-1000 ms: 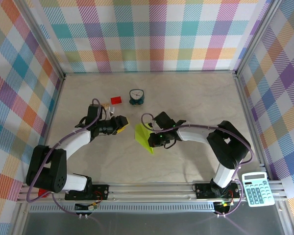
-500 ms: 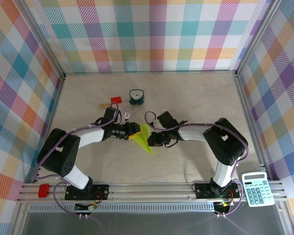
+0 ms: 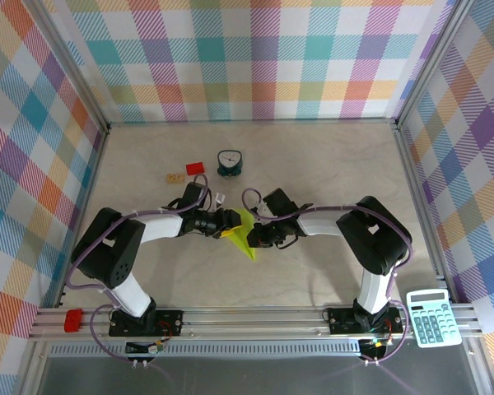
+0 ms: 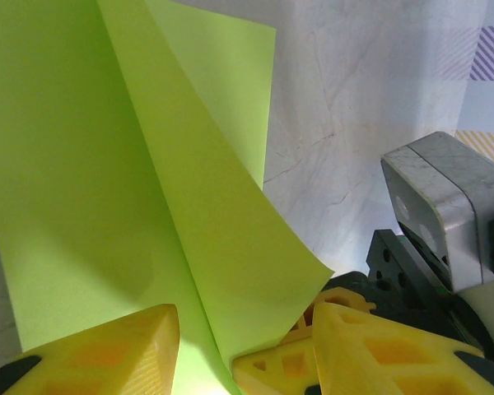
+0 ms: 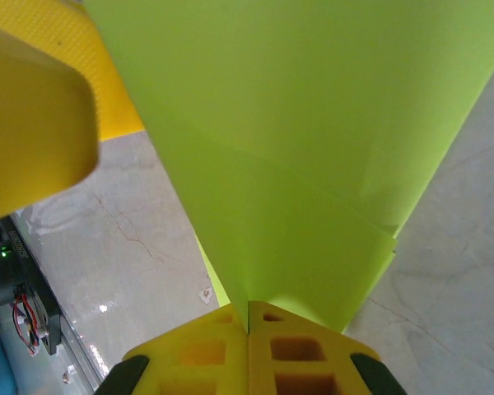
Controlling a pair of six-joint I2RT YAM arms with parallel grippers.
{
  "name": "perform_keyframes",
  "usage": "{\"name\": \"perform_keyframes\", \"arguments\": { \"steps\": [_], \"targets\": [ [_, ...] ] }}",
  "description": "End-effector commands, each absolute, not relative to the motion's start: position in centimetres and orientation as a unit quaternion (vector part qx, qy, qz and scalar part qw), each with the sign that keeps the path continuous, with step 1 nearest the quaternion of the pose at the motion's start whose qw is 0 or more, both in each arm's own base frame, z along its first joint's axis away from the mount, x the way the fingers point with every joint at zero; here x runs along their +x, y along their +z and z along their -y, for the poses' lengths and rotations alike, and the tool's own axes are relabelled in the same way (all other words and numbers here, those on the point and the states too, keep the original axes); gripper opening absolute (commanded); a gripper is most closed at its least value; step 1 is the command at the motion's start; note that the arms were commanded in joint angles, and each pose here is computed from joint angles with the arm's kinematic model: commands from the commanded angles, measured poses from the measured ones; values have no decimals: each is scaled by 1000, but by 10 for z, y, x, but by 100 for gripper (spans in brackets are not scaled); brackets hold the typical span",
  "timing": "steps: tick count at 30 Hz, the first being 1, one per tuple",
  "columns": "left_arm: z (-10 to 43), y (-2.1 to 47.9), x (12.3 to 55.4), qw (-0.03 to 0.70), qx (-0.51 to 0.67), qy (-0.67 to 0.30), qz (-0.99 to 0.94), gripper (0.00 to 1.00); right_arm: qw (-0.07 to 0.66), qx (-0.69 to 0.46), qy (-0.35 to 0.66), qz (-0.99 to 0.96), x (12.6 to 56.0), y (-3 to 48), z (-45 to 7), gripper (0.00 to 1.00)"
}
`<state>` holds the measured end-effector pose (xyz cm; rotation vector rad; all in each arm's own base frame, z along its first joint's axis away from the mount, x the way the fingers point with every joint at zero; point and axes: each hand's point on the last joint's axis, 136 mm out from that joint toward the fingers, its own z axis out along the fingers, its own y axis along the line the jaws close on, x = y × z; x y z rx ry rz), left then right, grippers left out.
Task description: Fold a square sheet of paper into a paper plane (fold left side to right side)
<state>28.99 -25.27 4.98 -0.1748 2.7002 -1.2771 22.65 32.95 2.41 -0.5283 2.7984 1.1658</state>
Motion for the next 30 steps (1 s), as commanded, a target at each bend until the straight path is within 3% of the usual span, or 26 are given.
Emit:
{"name": "perform_keyframes", "arguments": {
  "steps": [1, 17, 30],
  "targets": [
    [259, 53, 299, 88, -49, -428, -898, 46, 22, -170, 384, -907, 222, 20, -329, 4],
    [252, 23, 297, 65, -51, -373, -924, 45, 32, -175, 396, -901, 225, 30, -334, 16],
    [253, 16, 295, 60, -49, -369, -926, 44, 62, -156, 432, -886, 246, 64, -319, 41]
  ]
}}
